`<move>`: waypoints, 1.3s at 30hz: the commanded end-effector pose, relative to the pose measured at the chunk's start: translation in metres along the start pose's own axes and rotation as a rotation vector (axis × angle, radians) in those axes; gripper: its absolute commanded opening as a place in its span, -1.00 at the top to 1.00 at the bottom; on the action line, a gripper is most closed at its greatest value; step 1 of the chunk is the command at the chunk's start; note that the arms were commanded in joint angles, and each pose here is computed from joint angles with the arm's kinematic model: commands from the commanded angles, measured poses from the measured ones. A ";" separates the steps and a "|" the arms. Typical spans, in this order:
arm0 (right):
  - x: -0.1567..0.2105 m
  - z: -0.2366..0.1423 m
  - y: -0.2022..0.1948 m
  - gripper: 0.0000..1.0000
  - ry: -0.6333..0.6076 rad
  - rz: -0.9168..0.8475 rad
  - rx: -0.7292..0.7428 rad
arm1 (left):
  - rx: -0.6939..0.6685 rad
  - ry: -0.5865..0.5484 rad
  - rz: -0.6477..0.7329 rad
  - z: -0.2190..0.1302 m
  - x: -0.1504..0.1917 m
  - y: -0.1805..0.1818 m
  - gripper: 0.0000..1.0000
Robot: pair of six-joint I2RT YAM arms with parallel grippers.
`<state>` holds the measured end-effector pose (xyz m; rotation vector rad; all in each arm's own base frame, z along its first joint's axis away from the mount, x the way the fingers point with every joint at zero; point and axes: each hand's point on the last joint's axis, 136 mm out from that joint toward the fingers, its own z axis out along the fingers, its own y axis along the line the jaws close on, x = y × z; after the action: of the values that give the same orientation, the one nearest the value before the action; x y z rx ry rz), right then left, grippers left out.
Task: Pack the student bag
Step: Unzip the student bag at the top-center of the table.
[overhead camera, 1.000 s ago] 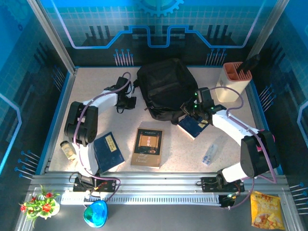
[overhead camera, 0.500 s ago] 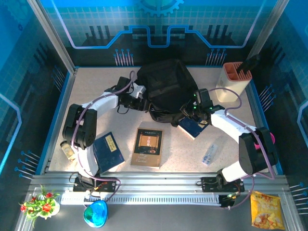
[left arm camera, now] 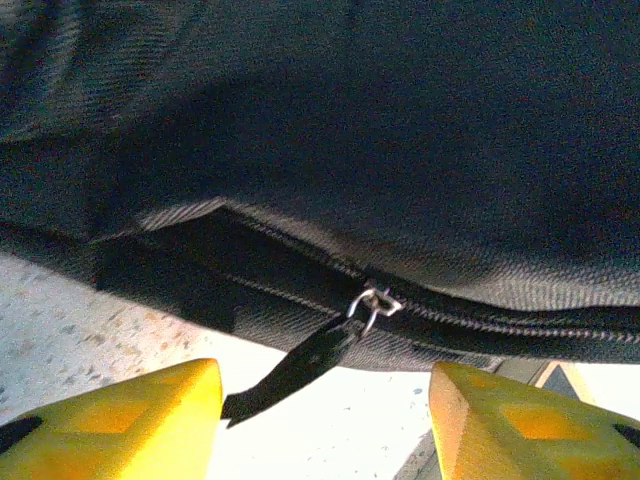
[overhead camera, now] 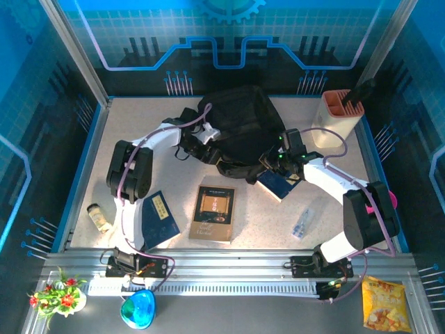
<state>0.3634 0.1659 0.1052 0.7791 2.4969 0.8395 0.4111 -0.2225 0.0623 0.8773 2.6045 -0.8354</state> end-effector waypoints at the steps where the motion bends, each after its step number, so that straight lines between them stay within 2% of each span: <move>1: -0.006 0.000 0.011 0.69 -0.009 -0.004 -0.045 | 0.005 0.077 0.052 0.006 0.008 -0.004 -0.11; 7: -0.006 0.001 0.011 0.69 -0.004 -0.009 -0.043 | -0.024 0.111 0.105 0.010 0.012 0.001 -0.06; 11: -0.006 0.001 0.012 0.69 -0.005 -0.005 -0.047 | -0.088 0.108 0.168 0.012 0.010 0.013 0.05; 14: -0.006 0.001 0.011 0.69 -0.007 -0.003 -0.045 | -0.118 0.094 0.201 0.011 0.005 0.018 0.22; 21: -0.007 0.000 0.009 0.70 -0.015 -0.002 -0.036 | -0.109 0.084 0.226 0.007 0.004 0.014 0.79; 25: -0.008 0.000 0.006 0.70 -0.021 0.000 -0.028 | -0.140 0.089 0.221 0.005 0.006 0.019 1.00; 28: -0.008 -0.002 0.003 0.71 -0.028 0.002 -0.021 | -0.211 0.084 0.204 0.002 0.006 0.032 1.00; 33: -0.009 -0.002 0.002 0.71 -0.034 0.003 -0.018 | -0.224 0.072 0.184 0.002 0.010 0.035 1.00; 39: -0.009 -0.002 -0.002 0.72 -0.039 0.006 -0.009 | -0.422 0.058 0.116 -0.009 0.007 0.073 1.00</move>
<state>0.3637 0.1659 0.1003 0.7820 2.4995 0.8368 0.4312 -0.1945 0.0268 1.0479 2.5886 -0.4083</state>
